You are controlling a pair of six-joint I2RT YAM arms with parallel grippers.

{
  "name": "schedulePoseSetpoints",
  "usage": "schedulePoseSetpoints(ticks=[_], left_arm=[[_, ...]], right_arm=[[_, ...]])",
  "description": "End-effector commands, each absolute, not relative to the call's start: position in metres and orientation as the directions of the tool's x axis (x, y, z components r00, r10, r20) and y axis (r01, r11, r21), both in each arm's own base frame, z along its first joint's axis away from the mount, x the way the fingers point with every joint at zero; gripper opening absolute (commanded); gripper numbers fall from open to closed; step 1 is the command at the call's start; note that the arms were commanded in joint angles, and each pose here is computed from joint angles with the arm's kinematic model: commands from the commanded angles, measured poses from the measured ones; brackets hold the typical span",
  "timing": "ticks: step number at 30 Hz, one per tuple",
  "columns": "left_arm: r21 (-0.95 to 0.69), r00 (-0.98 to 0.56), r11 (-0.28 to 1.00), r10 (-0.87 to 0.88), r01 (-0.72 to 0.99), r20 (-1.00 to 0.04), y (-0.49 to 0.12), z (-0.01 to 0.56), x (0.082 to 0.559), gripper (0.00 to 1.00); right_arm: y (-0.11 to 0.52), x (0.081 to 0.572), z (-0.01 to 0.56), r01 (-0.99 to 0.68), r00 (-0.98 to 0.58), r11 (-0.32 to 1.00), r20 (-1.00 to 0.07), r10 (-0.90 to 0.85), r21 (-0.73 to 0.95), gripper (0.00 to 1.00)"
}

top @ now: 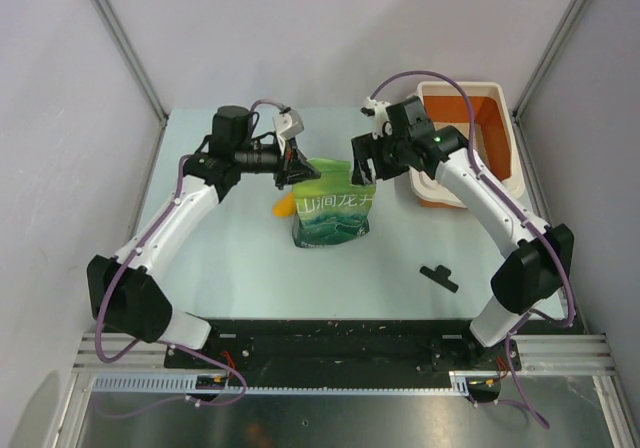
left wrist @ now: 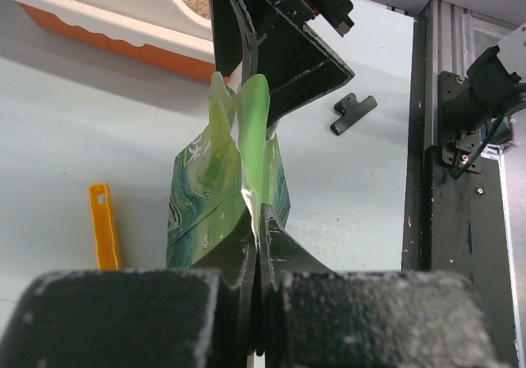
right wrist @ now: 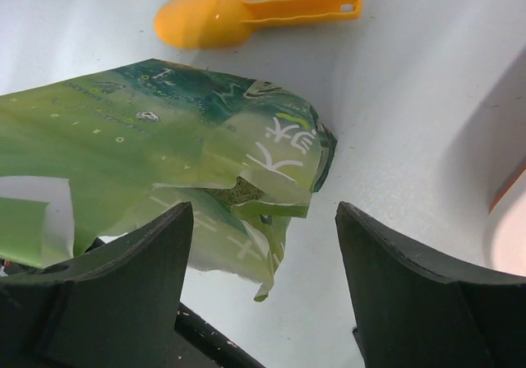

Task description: Fill the litter box with clean litter

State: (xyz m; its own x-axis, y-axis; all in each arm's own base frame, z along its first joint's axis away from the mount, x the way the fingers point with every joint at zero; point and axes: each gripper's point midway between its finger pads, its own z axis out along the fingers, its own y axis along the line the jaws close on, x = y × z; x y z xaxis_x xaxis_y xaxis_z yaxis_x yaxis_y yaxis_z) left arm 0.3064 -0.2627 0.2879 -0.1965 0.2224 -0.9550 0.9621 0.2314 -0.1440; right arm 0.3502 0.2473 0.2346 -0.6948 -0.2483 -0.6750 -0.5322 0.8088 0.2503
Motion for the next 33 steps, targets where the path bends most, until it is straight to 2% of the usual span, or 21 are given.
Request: schedulePoseSetpoints(ticks=[1,4,10,16,19,20,23,26,33], left_arm=[[0.019,-0.011,0.183,0.158,0.983,-0.987,-0.264,0.335,0.293,0.00],[0.014,-0.016,0.188,0.155,0.982,-0.988,-0.264,0.335,0.294,0.00],[0.021,-0.008,0.190,0.150,0.982,-0.989,-0.264,0.337,0.293,0.00],[0.021,-0.008,0.189,0.148,0.982,-0.989,-0.264,0.335,0.294,0.00],[0.018,-0.010,0.184,0.149,0.983,-0.989,-0.266,0.333,0.296,0.00],[0.018,-0.010,0.184,0.150,0.983,-0.989,-0.267,0.332,0.297,0.00],[0.041,0.012,0.191,0.151,0.981,-0.989,-0.269,0.335,0.306,0.00],[0.057,0.027,0.194,0.151,0.979,-0.988,-0.273,0.338,0.318,0.00],[0.173,0.150,0.209,0.119,0.963,-0.981,-0.285,0.383,0.355,0.00]], right_arm=[[0.249,0.350,0.229,-0.497,-0.710,0.834,-0.664,-0.233,0.239,0.75],[0.253,0.353,0.218,-0.476,-0.721,0.852,-0.650,-0.238,0.217,0.76],[0.238,0.359,0.199,-0.413,-0.746,0.901,-0.617,-0.251,0.133,0.72],[0.190,0.366,0.202,-0.306,-0.766,0.948,-0.613,-0.192,0.086,0.62],[0.190,0.362,0.208,-0.327,-0.757,0.940,-0.622,-0.198,0.098,0.49],[0.199,0.357,0.211,-0.360,-0.758,0.922,-0.620,-0.202,0.140,0.39],[0.216,0.350,0.217,-0.418,-0.740,0.894,-0.631,-0.233,0.160,0.27],[0.228,0.352,0.224,-0.444,-0.723,0.881,-0.646,-0.244,0.164,0.00],[0.202,0.400,0.246,-0.354,-0.696,0.926,-0.699,-0.167,0.130,0.00]])
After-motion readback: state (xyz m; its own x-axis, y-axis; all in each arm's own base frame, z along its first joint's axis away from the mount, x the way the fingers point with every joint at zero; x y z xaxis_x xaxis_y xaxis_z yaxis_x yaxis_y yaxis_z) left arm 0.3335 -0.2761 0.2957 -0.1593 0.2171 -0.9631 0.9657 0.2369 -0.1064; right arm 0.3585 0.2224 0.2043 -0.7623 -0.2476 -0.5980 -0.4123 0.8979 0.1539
